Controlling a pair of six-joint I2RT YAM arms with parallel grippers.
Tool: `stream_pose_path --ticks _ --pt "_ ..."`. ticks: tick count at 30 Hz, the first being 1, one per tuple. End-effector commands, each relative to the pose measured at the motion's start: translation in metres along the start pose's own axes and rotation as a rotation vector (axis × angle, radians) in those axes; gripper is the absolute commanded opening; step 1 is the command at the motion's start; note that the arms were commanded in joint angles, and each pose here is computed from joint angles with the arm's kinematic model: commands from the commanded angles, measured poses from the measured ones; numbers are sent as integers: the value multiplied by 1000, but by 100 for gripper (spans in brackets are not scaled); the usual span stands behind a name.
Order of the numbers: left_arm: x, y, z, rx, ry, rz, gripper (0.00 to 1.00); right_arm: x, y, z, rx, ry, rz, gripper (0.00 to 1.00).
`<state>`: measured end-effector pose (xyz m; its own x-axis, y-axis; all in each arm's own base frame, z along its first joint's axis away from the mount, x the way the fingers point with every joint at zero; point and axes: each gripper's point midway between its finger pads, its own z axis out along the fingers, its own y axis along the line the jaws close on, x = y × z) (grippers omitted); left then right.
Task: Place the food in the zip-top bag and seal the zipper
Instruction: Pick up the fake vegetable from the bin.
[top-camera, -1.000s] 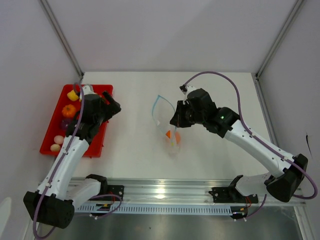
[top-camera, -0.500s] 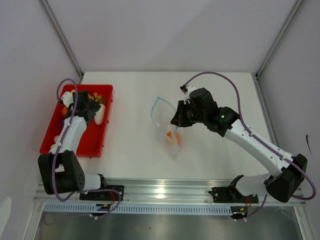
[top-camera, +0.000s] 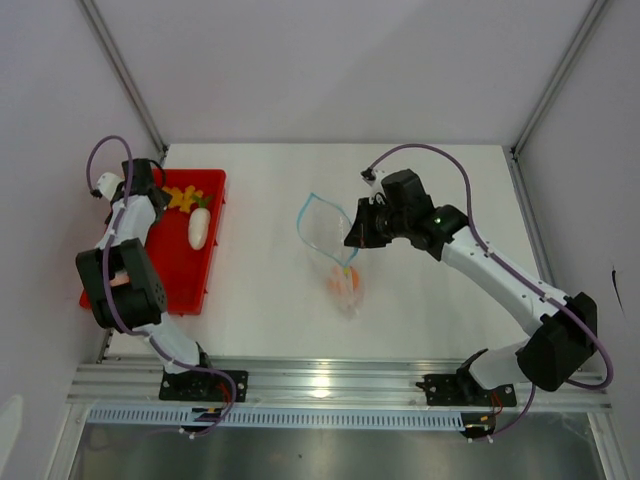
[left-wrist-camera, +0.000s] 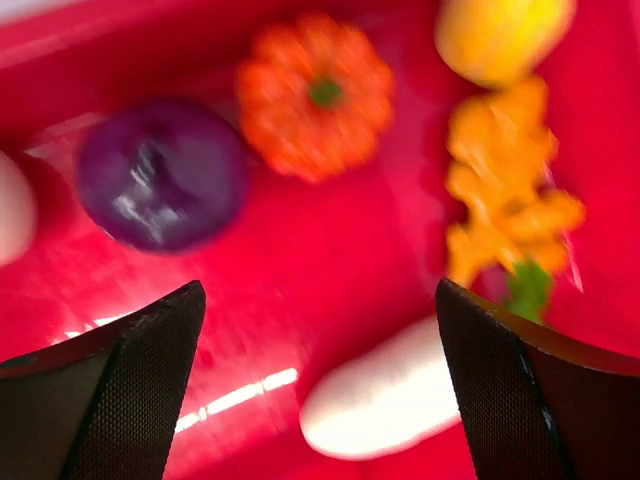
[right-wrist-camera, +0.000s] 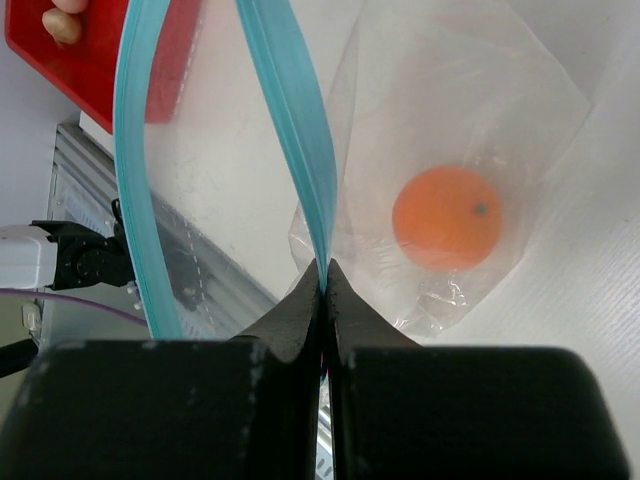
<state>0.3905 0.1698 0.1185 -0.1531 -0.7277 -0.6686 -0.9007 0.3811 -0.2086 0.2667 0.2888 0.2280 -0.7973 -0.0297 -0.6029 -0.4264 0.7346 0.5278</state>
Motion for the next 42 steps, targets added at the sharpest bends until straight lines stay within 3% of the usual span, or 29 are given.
stream_pose_path --ticks 1,8,17,22,25,28,35,42 --pt "-24 33 12 -160 -36 31 98 -5 2 5 -46 5 -24 0" --pt "-25 62 23 -252 4 13 98 -6 -2 11 -59 26 -2 0" --pt "-28 66 30 -293 54 -14 98 -6 6 3 -66 23 19 0" --pt "-17 83 36 -434 138 27 100 -6 12 -4 -57 11 15 0" --pt "-19 79 40 -397 143 28 100 -6 17 -7 -59 5 17 0" --pt "-21 78 41 -381 141 68 99 -4 24 -10 -63 0 15 0" --pt "-30 98 43 -514 133 184 99 -3 34 -14 -76 -14 8 0" --pt "-32 97 49 -503 138 250 100 -1 41 -14 -84 -17 4 0"
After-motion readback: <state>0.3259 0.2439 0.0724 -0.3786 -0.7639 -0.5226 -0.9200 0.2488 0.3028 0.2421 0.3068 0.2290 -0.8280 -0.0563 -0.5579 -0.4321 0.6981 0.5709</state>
